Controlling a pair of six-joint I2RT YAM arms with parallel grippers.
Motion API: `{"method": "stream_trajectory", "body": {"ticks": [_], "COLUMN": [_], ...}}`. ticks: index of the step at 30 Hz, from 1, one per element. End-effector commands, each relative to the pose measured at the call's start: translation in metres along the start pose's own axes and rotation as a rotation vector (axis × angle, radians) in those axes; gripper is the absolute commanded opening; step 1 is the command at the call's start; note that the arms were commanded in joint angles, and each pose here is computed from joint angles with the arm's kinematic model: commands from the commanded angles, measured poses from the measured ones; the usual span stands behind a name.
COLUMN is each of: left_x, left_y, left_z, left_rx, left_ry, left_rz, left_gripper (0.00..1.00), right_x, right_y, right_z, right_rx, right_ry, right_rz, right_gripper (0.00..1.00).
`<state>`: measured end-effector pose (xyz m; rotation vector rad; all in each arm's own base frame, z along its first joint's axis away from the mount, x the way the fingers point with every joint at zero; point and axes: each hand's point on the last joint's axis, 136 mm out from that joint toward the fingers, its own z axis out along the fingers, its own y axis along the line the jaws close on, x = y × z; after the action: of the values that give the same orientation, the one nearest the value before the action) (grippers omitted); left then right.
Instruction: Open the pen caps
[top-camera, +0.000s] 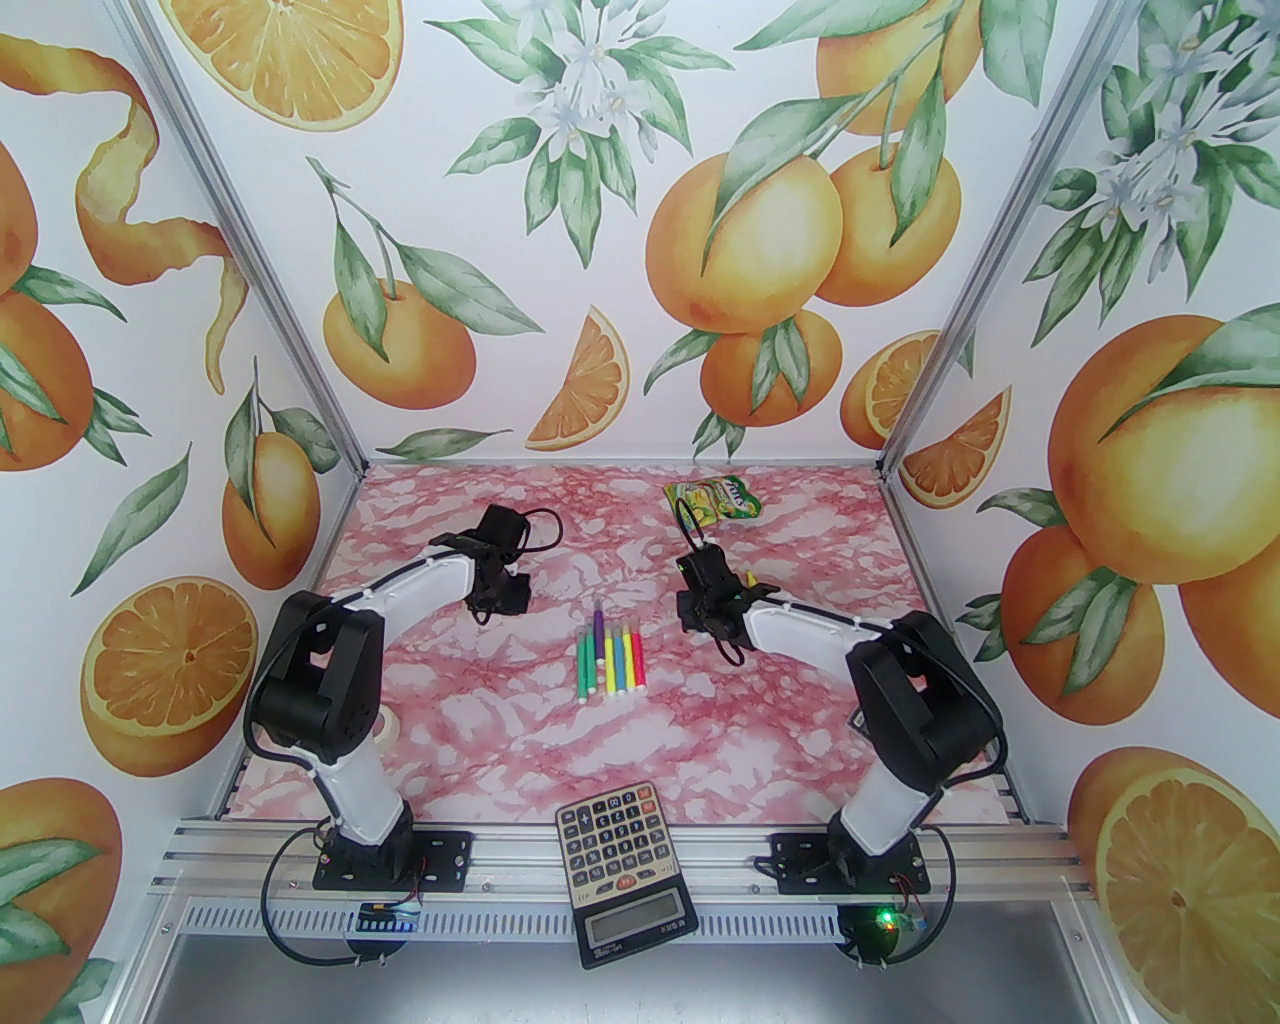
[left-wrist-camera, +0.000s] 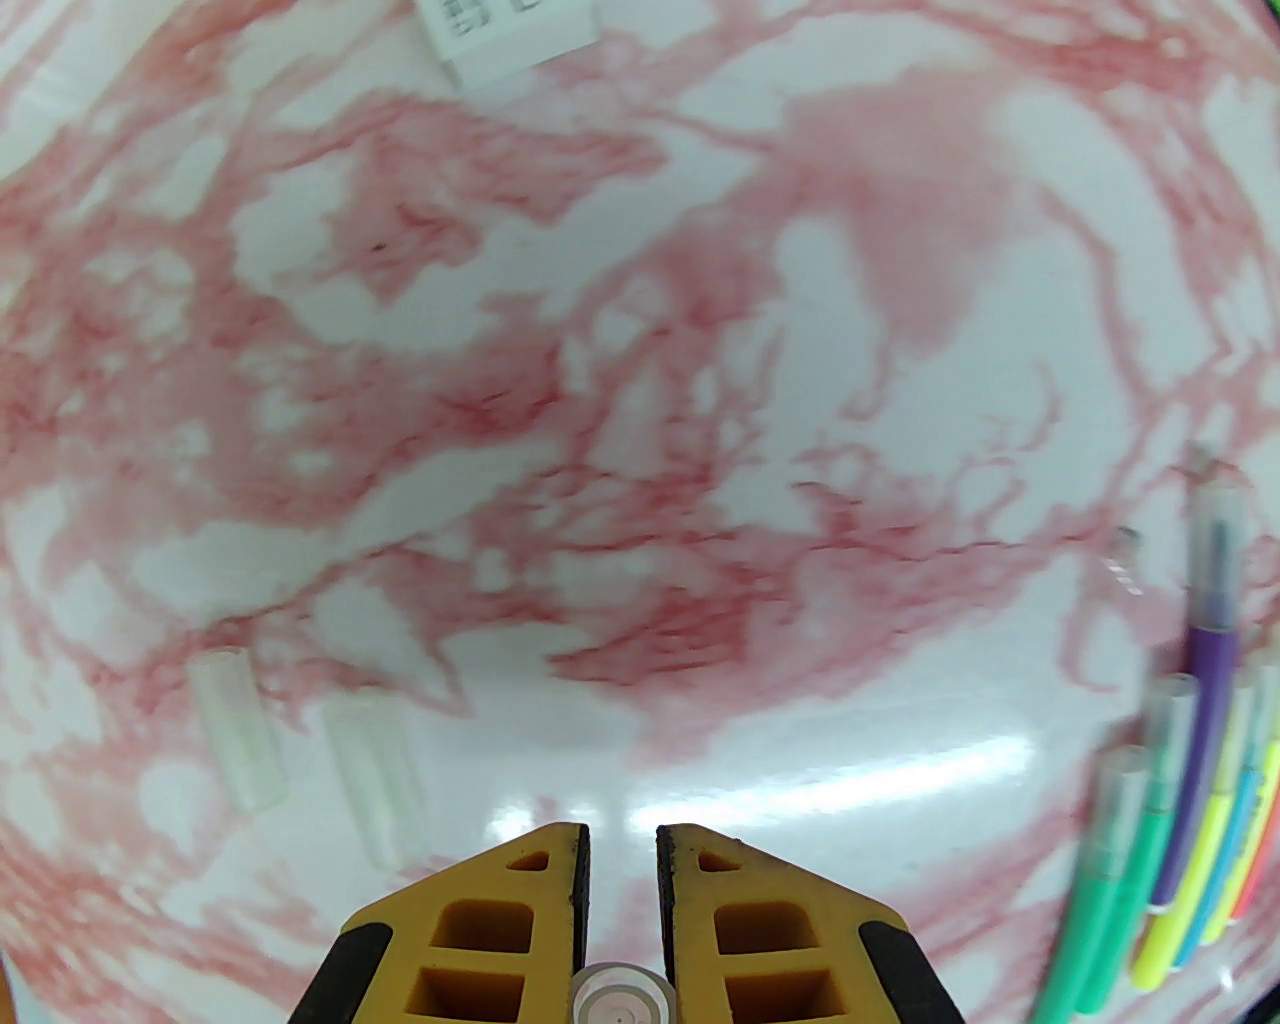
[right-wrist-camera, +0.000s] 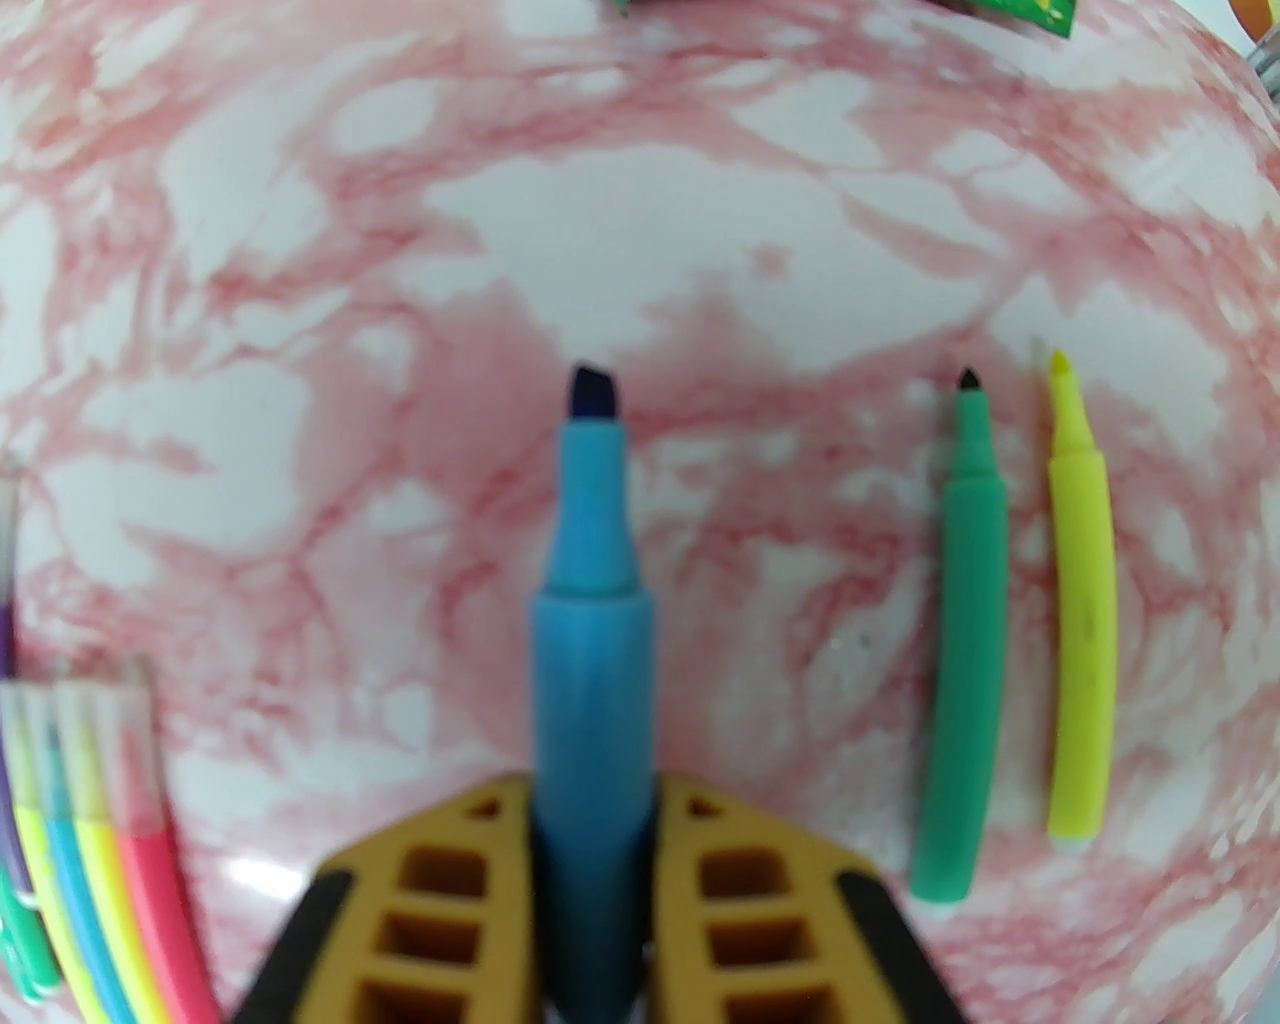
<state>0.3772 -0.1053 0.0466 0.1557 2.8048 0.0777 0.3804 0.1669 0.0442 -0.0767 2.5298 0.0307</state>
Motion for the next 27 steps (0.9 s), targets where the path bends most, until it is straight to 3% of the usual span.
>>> {"method": "stream_trajectory", "body": {"ticks": [1, 18, 27], "left_x": [-0.01, 0.001, -0.001], "left_y": [0.004, 0.014, 0.01], "left_z": [0.001, 0.039, 0.037], "left_rx": [-0.038, -0.085, -0.045], "left_ry": [-0.013, 0.069, 0.063], "left_rz": [0.022, 0.022, 0.012], "left_gripper": [0.0, 0.0, 0.13], "right_x": [-0.005, 0.013, 0.014], "right_y": [-0.01, -0.045, -0.047], "right_z": [0.002, 0.021, 0.021], "right_rx": [0.052, 0.159, 0.168], "right_ry": [0.0, 0.093, 0.104], "right_rz": [0.026, 0.109, 0.103], "right_gripper": [0.07, 0.17, 0.24]}}
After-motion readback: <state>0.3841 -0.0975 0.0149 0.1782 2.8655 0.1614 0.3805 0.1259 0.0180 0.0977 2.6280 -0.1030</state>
